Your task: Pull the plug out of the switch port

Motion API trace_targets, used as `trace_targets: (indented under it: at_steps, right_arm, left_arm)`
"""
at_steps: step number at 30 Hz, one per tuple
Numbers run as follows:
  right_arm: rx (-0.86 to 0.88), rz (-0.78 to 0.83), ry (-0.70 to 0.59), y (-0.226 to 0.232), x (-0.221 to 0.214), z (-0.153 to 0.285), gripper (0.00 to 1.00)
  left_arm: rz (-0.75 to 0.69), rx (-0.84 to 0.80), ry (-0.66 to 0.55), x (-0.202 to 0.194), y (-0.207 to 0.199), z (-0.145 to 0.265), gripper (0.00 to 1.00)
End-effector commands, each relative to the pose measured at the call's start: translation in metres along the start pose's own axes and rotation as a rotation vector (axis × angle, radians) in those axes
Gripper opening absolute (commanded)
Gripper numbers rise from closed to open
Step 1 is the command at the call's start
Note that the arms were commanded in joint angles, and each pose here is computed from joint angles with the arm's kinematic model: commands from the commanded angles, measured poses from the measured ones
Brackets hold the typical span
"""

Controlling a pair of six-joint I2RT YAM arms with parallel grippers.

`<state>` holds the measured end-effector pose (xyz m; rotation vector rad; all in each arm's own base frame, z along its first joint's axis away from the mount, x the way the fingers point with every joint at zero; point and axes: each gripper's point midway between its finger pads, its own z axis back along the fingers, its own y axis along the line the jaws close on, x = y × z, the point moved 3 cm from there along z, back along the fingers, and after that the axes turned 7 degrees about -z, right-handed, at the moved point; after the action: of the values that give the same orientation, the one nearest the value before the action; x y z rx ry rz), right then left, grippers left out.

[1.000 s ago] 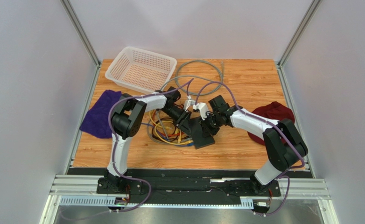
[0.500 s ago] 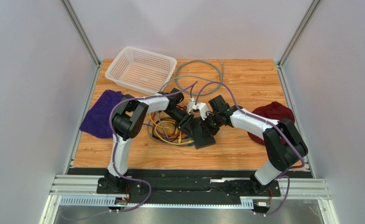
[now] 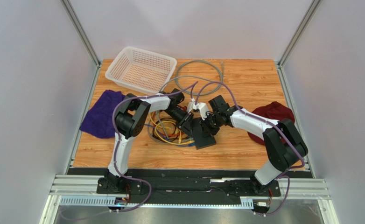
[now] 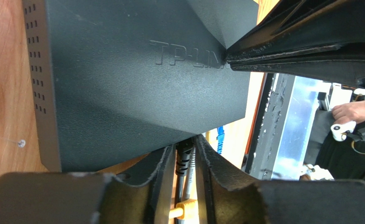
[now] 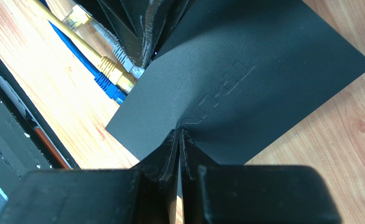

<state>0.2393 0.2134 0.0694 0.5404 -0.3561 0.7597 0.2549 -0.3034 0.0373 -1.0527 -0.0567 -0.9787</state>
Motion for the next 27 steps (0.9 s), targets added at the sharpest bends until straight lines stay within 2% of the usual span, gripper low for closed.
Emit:
trace_targets:
  at_steps: [1, 5, 10, 19, 27]
  right_arm:
    - [0.001, -0.008, -0.008, -0.002, -0.001, -0.003, 0.08]
    - [0.002, -0.013, -0.007, -0.002, -0.001, -0.004, 0.08]
    - [0.002, -0.014, -0.002, -0.003, -0.002, -0.005, 0.08]
    - [0.002, -0.014, -0.002, -0.003, -0.001, -0.006, 0.08]
    - [-0.004, -0.011, -0.004, -0.004, -0.003, -0.006, 0.08]
  left_arm:
    - [0.007, 0.083, 0.091, -0.022, 0.027, -0.015, 0.27]
    - [0.018, 0.089, 0.095, -0.021, 0.027, -0.014, 0.11]
    - [0.019, 0.049, 0.089, -0.016, 0.019, -0.012, 0.0]
    - [0.067, -0.017, 0.073, -0.005, 0.015, 0.001, 0.0]
    - [0.11, -0.044, 0.111, -0.023, 0.012, 0.0, 0.0]
